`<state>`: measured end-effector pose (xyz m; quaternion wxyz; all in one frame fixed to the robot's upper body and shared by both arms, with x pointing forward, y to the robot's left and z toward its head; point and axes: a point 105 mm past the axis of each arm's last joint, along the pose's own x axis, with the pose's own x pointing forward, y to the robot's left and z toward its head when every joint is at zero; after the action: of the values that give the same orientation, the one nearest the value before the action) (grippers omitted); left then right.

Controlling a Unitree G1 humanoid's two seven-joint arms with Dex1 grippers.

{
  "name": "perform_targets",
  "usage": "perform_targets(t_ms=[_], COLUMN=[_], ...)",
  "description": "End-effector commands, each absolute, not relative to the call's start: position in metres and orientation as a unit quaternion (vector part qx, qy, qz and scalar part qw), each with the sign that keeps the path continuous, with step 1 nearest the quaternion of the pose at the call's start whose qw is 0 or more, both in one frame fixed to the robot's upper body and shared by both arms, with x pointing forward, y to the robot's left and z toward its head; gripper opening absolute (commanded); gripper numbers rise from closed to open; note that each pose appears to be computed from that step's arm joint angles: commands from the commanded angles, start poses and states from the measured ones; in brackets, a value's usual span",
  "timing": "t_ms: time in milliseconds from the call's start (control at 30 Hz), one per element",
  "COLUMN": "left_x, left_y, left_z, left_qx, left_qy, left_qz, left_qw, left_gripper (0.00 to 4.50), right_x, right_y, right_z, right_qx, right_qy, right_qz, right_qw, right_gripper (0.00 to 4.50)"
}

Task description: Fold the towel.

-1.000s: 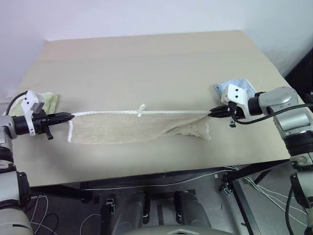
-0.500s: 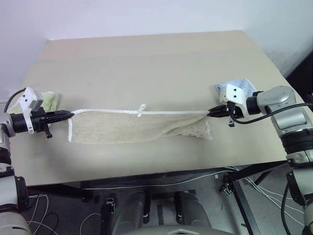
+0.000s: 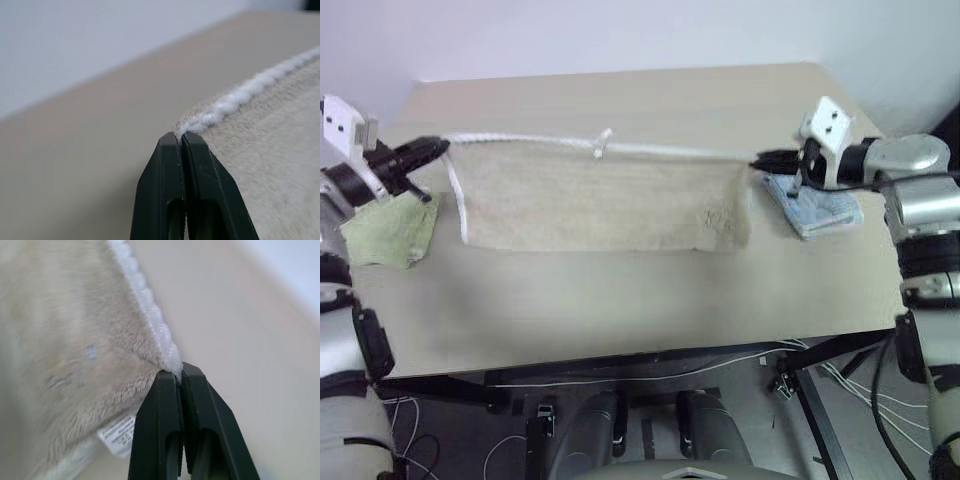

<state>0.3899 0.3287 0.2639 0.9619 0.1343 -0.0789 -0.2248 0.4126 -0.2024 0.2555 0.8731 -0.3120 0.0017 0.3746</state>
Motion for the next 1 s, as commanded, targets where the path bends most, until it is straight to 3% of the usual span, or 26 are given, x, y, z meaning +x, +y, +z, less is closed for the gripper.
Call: perform_targets(t_ms=[33,200,333,567,767,1000], left_x=[0.397,0.398,0.388,0.343,0.298,0.25], left_y=[0.346,0.357,0.358,0.375,0.395,0.409], left_z=[0.308,0.339,0.336,0.262,0.217,0.188], left_qx=[0.162,0.204,0.212,0.188,0.155,0.121], left_qy=[-0.14,-0.156,-0.133,0.023,0.126,0.202], left_qz=[-0.112,-0.036,-0.092,-0.251,-0.304,-0.321], left_qw=[0.97,0.966,0.964,0.949,0.932,0.917], left_gripper=[0.03,0.03,0.03,0.03,0.03,0.03], right_x=[0.433,0.439,0.427,0.369,0.322,0.273], right_y=[-0.221,-0.218,-0.214,-0.207,-0.21,-0.205], right_z=[0.292,0.317,0.301,0.246,0.222,0.206], right_qx=[-0.323,-0.325,-0.339,-0.337,-0.333,-0.32], right_qy=[-0.048,-0.088,-0.068,0.012,0.089,0.155], right_qz=[0.271,0.252,0.312,0.445,0.493,0.549], right_qw=[0.905,0.907,0.885,0.83,0.799,0.756], right_gripper=[0.0,0.0,0.0,0.0,0.0,0.0])
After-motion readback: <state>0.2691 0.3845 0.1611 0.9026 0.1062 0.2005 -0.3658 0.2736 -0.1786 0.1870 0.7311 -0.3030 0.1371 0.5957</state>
